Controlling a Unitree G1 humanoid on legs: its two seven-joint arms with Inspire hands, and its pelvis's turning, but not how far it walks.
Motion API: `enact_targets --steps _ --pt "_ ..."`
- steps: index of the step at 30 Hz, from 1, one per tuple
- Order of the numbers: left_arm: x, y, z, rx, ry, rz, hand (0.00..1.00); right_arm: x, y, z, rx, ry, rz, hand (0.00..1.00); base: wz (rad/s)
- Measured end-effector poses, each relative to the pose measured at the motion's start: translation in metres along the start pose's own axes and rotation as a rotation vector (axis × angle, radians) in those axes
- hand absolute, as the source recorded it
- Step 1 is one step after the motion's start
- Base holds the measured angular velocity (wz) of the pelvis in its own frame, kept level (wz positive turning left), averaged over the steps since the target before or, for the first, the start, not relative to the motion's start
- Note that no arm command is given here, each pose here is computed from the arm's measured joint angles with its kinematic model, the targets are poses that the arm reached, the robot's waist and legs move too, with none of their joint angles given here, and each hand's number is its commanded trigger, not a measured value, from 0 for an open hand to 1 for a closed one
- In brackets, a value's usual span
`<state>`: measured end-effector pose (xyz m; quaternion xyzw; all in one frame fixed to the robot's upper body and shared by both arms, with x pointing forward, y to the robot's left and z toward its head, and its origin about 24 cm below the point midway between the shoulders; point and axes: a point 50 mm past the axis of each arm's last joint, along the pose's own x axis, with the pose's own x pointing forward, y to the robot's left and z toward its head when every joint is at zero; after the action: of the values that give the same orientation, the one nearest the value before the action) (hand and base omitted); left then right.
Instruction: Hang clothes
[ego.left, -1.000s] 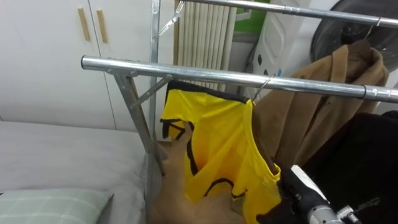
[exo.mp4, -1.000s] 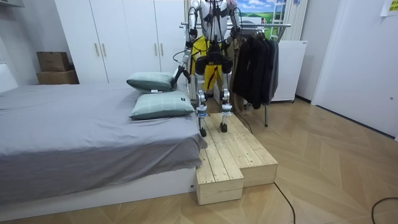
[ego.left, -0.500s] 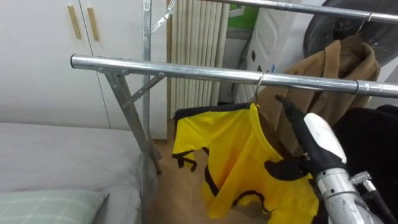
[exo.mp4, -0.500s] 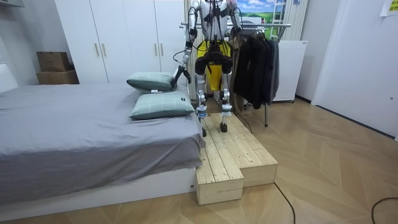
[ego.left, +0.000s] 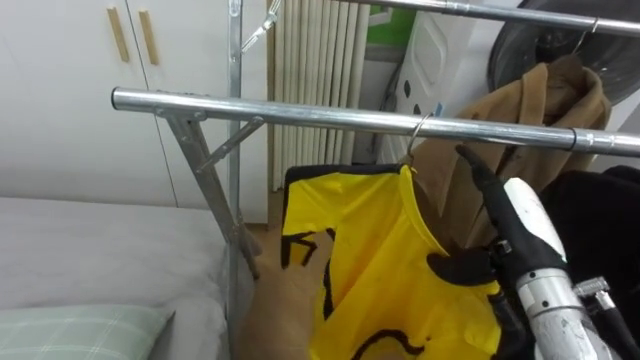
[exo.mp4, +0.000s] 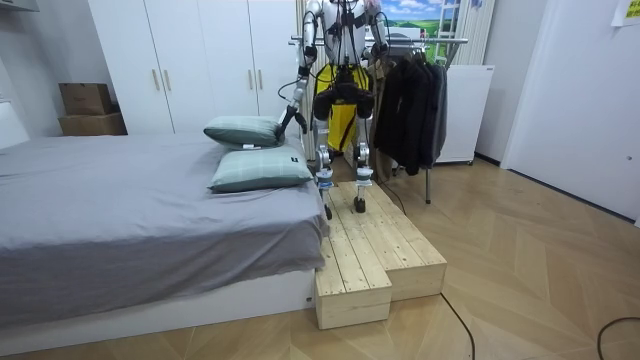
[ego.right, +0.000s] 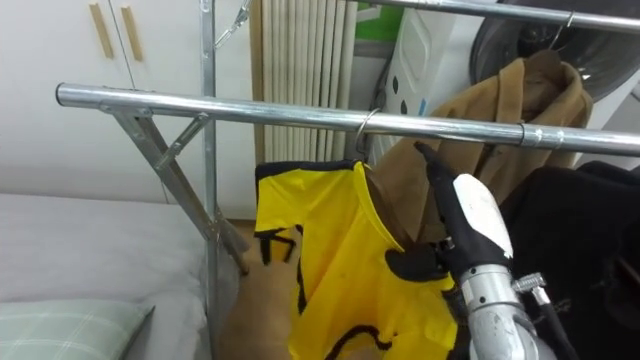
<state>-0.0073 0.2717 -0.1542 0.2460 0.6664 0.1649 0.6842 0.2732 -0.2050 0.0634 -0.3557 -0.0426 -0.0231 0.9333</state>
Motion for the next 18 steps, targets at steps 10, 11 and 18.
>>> enact_targets --steps 10,11,18 --pt "-0.001 -0.002 -0.008 0.008 0.021 0.002 0.0 -0.006 0.0 -0.004 0.17 0.024 -0.007 0.0 -0.01" --pt "-0.001 -0.002 -0.009 0.009 0.024 0.0 0.0 -0.01 -0.002 -0.006 0.202 0.032 -0.014 0.0 -0.07" --pt "-0.002 -0.003 -0.015 0.012 0.041 -0.006 0.0 -0.031 -0.001 -0.03 0.261 0.142 -0.04 0.0 -0.03"
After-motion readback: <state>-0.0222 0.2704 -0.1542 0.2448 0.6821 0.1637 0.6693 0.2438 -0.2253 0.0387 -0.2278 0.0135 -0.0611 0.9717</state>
